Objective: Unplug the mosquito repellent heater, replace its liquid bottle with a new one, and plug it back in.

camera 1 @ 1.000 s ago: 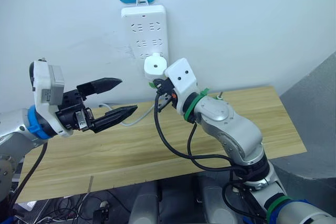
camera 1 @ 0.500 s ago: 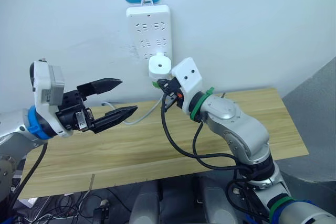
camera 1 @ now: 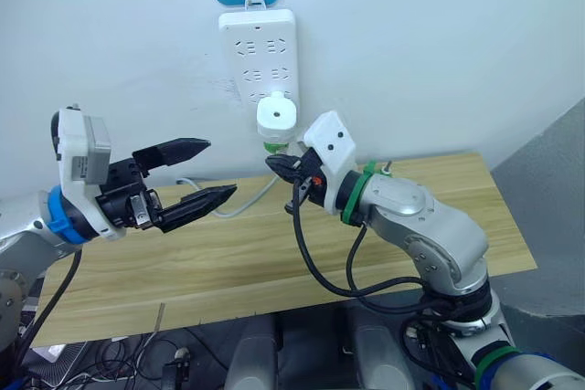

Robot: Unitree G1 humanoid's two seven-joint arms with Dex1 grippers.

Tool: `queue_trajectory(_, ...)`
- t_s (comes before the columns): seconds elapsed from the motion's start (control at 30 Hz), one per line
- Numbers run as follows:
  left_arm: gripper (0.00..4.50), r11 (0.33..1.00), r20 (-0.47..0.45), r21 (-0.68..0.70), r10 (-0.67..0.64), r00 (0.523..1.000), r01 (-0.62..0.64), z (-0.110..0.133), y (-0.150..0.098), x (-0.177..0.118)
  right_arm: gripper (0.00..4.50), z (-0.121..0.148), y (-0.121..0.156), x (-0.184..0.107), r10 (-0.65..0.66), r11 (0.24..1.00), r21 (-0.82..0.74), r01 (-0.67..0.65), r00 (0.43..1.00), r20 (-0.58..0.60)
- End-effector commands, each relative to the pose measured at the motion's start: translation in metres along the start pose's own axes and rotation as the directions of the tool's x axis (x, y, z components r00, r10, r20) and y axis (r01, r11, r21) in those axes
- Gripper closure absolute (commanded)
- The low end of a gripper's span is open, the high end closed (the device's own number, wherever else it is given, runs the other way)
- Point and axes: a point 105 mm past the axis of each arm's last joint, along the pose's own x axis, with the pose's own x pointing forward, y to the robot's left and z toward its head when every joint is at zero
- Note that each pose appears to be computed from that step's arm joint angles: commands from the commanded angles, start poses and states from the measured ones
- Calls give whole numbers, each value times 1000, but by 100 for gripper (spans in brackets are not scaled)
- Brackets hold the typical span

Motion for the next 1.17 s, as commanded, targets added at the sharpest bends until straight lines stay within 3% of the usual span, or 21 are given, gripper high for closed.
queue_trajectory(0.03,0,999,18,34,13,1000,-13,4,-1,-4,447,6,-4,-12,25,1000,-8,-25,999,30)
queue_trajectory(0.23,0,997,-15,-5,74,997,-74,-16,-5,-11,447,1,-18,-33,37,999,18,-38,999,19)
queue_trajectory(0.33,0,980,-84,-66,184,979,-189,-40,-3,-15,447,-14,-18,-45,52,997,55,-51,998,-18)
queue_trajectory(0.63,0,899,-234,-114,389,891,-423,-98,-17,-44,447,-73,-14,-81,57,996,79,-44,983,-173)
queue_trajectory(0.97,0,811,-356,-41,533,767,-583,-144,-29,-77,447,-102,-7,-102,81,993,99,-57,963,-256)
queue_trajectory(1.17,0,800,-363,-14,555,748,-600,-149,-32,-78,447,-108,-6,-105,83,993,104,-56,958,-274)
